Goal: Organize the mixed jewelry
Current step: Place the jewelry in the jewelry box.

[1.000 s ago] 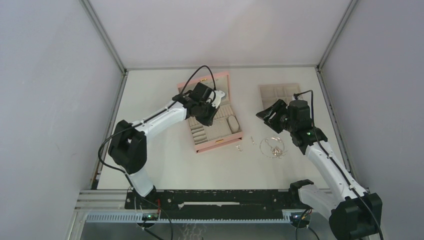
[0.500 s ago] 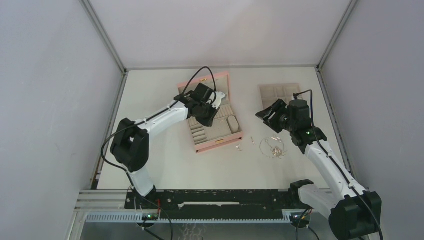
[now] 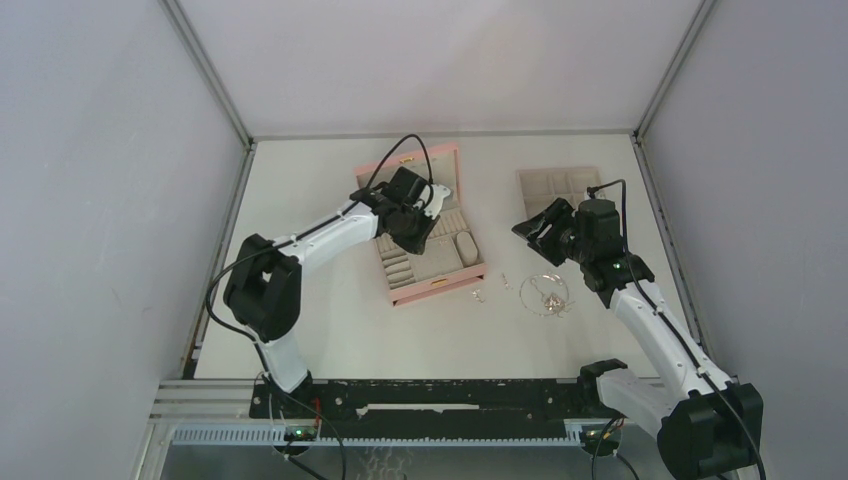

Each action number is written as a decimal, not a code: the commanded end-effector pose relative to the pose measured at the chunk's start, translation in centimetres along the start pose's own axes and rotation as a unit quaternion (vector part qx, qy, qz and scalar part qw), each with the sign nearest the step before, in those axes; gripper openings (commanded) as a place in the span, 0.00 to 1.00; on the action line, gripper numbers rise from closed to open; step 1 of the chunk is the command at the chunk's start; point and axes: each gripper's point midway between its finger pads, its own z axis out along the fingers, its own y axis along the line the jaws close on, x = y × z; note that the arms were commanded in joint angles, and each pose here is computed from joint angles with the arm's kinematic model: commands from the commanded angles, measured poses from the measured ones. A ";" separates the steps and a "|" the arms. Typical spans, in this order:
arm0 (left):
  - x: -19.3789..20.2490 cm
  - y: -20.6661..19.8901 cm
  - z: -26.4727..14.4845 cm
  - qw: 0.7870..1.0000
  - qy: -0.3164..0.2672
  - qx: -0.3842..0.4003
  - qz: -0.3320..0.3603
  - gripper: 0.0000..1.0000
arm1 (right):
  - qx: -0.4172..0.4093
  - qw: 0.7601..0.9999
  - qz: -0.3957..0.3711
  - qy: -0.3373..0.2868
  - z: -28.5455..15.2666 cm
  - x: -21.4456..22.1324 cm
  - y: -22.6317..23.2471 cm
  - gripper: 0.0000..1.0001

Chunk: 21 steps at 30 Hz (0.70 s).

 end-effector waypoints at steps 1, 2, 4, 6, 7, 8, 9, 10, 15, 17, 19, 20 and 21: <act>-1.8 0.5 -0.9 1.000 -0.025 -0.009 0.008 0.00 | -0.024 1.000 0.000 -0.016 -0.1 -1.0 1.2 0.65; -2.0 0.4 -1.1 1.000 -0.028 -0.005 0.008 0.00 | -0.024 1.000 0.000 -0.017 -0.1 -1.0 1.3 0.65; -2.3 0.0 -1.6 0.999 -0.035 0.004 0.009 0.00 | -0.024 1.000 0.000 -0.016 -0.1 -1.0 1.3 0.65; -2.5 -0.5 -1.9 0.999 -0.038 0.016 0.011 0.00 | -0.024 1.000 0.000 -0.016 -0.1 -1.0 1.2 0.65; -2.6 -0.7 -2.1 0.999 -0.039 0.020 0.012 0.00 | -0.024 1.000 0.000 -0.016 -0.1 -1.0 1.2 0.65; -2.6 -0.7 -2.2 0.999 -0.039 0.022 0.013 0.00 | -0.024 1.000 0.000 -0.016 -0.1 -0.9 1.3 0.65; -2.6 -0.7 -2.3 0.999 -0.039 0.023 0.014 0.00 | -0.024 1.000 0.000 -0.016 -0.1 -1.0 1.2 0.65; -2.6 -0.7 -2.4 0.999 -0.038 0.022 0.015 0.00 | -0.024 1.000 0.000 -0.016 -0.1 -1.0 1.3 0.65; -3.0 -0.9 -3.0 0.998 -0.047 0.034 0.012 0.00 | -0.024 1.000 0.000 -0.017 -0.2 -1.0 1.3 0.65; -3.2 -0.7 -3.2 0.998 -0.052 0.033 0.010 0.00 | -0.024 1.000 0.000 -0.017 -0.3 -1.0 1.3 0.65; -3.3 -0.5 -3.3 0.998 -0.054 0.031 0.008 0.00 | -0.023 1.000 0.000 -0.017 -0.3 -0.9 1.2 0.65; -3.3 -0.4 -3.3 0.998 -0.055 0.030 0.006 0.00 | -0.023 1.000 0.000 -0.017 -0.3 -0.9 1.2 0.65; -3.4 -0.3 -3.2 0.998 -0.056 0.027 0.002 0.00 | -0.023 1.000 0.000 -0.017 -0.4 -0.9 1.2 0.65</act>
